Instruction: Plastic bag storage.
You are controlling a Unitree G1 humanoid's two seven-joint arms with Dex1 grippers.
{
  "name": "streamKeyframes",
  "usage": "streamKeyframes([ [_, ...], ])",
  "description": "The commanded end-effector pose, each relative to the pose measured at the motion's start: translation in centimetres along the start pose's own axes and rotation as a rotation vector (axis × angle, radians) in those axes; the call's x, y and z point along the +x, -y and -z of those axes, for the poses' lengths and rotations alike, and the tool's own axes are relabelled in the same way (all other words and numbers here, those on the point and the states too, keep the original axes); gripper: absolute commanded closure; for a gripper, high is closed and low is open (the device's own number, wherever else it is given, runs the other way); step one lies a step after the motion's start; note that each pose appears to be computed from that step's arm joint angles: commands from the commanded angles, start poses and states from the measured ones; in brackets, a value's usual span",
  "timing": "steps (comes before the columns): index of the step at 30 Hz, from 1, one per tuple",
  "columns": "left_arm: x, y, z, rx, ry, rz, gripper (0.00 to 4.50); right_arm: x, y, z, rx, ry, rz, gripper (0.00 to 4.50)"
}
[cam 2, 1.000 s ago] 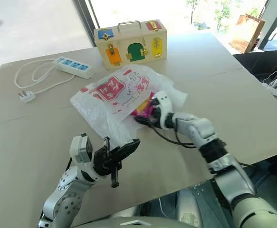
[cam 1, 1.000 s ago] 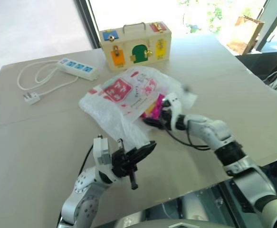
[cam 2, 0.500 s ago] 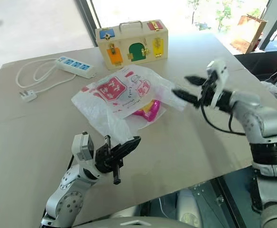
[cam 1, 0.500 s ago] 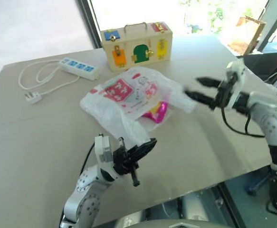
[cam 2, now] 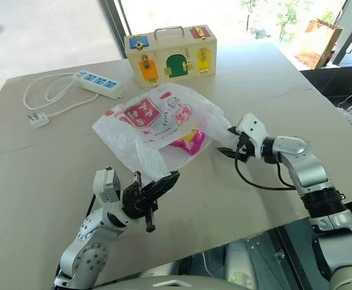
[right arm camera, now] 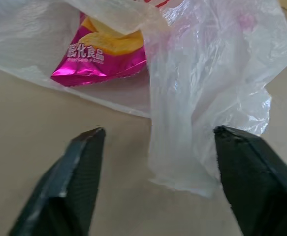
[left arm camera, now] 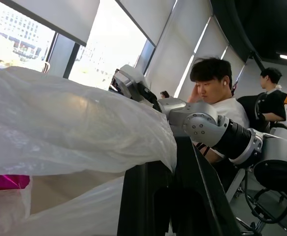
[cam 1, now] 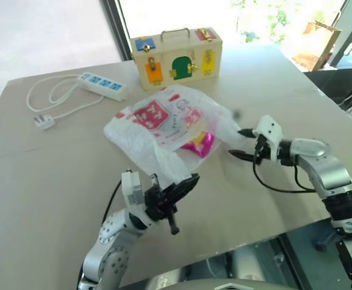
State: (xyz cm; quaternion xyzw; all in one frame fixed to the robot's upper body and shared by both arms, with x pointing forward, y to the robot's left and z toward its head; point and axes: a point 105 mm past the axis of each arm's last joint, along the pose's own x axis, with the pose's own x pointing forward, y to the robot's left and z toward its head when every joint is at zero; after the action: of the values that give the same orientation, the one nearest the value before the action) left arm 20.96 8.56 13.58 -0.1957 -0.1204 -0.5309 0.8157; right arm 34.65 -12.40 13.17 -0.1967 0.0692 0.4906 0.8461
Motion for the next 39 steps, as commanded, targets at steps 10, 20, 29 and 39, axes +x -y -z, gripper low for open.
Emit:
streamKeyframes([
  [10,0.1,0.3,-0.6,0.035,0.023,0.008,4.5,0.9,0.2,-0.3,-0.078,-0.018,-0.024,4.45],
  [20,1.2,-1.8,-5.3,0.04,0.081,-0.027,4.5,-4.2,3.2,-14.6,0.694,0.707,-0.221,4.45],
  [29,6.4,-4.9,-22.4,0.21,0.391,-0.043,4.5,-11.9,10.9,-22.4,1.026,1.269,-0.245,4.45],
  [39,6.4,-9.1,-27.6,0.227,0.475,-0.188,4.5,-11.3,10.8,-22.6,0.97,1.224,-0.16,4.45],
])
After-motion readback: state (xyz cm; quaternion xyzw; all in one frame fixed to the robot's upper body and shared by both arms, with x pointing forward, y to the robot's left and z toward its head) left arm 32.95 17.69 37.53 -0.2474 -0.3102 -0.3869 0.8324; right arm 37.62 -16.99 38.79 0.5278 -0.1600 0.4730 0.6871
